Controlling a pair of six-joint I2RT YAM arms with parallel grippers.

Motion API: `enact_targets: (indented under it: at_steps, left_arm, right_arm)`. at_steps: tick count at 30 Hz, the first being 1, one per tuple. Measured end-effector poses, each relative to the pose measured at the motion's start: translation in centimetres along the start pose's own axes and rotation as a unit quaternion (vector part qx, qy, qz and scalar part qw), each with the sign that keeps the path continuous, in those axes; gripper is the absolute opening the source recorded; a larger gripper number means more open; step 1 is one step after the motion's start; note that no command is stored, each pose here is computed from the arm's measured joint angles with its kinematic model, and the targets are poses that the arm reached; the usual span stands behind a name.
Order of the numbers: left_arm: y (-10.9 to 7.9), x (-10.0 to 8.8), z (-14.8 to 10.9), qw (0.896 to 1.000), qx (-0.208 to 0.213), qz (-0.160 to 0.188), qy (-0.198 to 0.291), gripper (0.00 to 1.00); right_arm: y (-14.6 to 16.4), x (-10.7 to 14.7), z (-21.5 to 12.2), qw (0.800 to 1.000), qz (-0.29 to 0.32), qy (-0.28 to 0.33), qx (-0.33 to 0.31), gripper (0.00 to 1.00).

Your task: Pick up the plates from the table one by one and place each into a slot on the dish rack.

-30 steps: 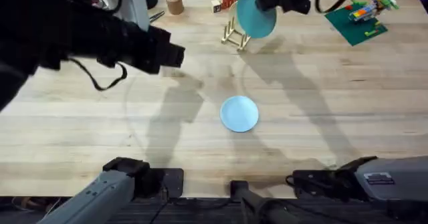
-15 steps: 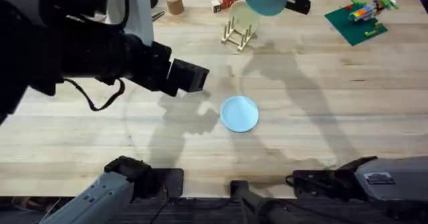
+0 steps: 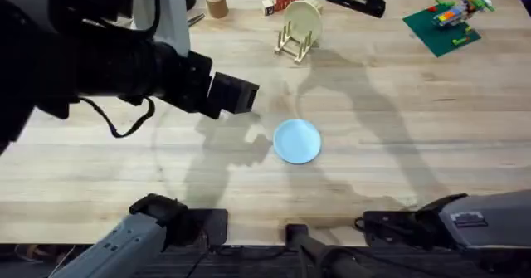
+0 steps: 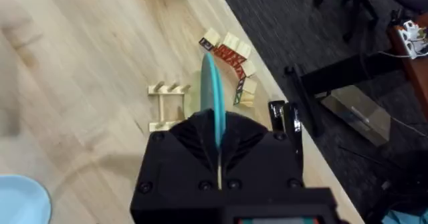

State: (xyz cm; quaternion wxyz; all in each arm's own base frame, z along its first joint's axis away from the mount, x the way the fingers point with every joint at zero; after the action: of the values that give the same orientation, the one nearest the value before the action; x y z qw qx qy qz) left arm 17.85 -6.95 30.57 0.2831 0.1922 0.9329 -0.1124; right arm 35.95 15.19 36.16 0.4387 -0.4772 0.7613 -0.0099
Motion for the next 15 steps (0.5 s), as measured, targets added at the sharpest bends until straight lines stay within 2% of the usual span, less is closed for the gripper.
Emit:
enact_targets:
  at_steps: [7, 15]
  left_arm:
    - [0.0, 0.0, 0.0, 1.0, 0.0, 0.0, 0.0, 0.995]
    - [0.0, 0.0, 0.0, 1.0, 0.0, 0.0, 0.0, 0.995]
  right_arm:
    - [-0.9, -0.4, 3.4, 1.0, -0.001, 0.011, -0.009, 0.029]
    - [-1.0, 0.7, 7.1, 0.999, 0.005, 0.038, -0.028, 0.029]
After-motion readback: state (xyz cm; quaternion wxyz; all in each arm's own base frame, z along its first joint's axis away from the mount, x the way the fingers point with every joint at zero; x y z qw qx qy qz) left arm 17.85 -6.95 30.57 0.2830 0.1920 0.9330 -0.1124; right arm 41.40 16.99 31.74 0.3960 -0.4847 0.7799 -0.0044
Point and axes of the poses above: each hand's point on the last joint's axis, 136 mm out from that joint toward the fingers, its own z axis out along the fingers, its own y axis along the line the jaws close on, x = y × z, the point moved 9 cm from there along -z, back along the fingers, and after that the axes turned 1 degree about -z, right-handed, at the moved point
